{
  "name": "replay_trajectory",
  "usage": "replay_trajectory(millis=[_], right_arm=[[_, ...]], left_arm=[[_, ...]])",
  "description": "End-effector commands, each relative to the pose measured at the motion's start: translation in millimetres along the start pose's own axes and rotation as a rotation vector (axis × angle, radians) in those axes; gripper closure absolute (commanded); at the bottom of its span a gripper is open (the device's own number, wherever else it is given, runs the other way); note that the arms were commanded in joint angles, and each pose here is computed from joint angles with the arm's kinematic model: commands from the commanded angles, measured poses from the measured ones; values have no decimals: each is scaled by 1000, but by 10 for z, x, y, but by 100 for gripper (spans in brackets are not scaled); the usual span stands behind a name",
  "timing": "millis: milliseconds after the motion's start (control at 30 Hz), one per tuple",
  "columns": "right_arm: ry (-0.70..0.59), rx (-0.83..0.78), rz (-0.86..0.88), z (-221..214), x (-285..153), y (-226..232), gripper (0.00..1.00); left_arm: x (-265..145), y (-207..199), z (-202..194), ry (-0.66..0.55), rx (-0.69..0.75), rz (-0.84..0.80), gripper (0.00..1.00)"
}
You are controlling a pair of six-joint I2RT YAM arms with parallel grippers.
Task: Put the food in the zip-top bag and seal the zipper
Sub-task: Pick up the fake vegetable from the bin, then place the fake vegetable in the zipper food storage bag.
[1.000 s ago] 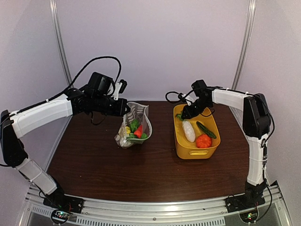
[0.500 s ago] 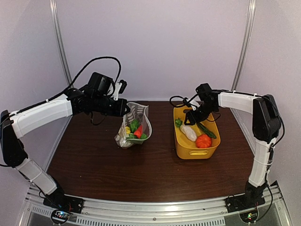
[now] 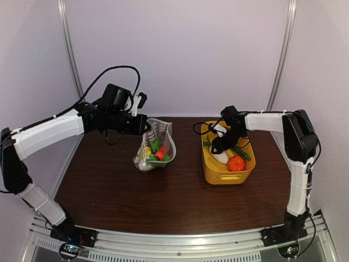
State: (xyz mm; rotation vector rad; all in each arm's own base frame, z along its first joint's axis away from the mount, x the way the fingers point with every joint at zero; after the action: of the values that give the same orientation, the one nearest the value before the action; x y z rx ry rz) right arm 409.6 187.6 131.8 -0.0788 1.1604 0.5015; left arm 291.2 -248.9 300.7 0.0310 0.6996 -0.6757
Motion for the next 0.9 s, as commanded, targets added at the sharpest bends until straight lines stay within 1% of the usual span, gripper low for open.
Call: replay_trajectory(millis=[0, 100, 200, 267, 433, 533, 633, 733, 800, 867], right_arm=[[2, -16, 3, 1, 17, 58, 41], [5, -16, 12, -2, -9, 76, 46], [-30, -31, 18, 62, -224, 112, 55], [-100, -46, 5, 139, -490, 152, 58], [-296, -92, -28, 284, -1260, 249, 59], [-400, -152, 50, 293, -1648, 391, 62], [-471, -227, 196, 250, -1956, 585, 71], [-552, -249, 320, 199, -2178, 768, 73], [-583, -299, 408, 163, -2260, 929, 74], [-608, -361, 452, 145, -2335, 1111, 74]], left_arm=[[-66, -19, 113, -49, 0, -16, 100], [-85, -24, 148, -60, 2, -15, 100], [-87, -31, 165, -60, 6, -19, 100], [-93, -34, 174, -62, 5, -19, 100], [-83, -40, 196, -72, 4, -24, 100], [-66, -52, 223, -80, -2, -37, 100], [-59, -73, 277, -88, -7, -53, 100], [-51, -90, 320, -95, -14, -67, 100], [-40, -100, 342, -102, -21, -77, 100], [-30, -118, 362, -113, -30, -99, 100]])
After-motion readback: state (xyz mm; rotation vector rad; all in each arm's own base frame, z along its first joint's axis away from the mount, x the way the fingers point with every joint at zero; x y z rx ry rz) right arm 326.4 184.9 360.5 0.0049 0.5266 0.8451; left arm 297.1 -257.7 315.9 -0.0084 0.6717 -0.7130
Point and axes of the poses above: each gripper's point midway between its finger pads, its own x axis out along the fingers, its own y axis along the line the jaws close on, z = x × y, the point moved 9 cm from there along -x, back along the fingers, and after that the axes turned 9 degrees about x, right-handed, at the moved point
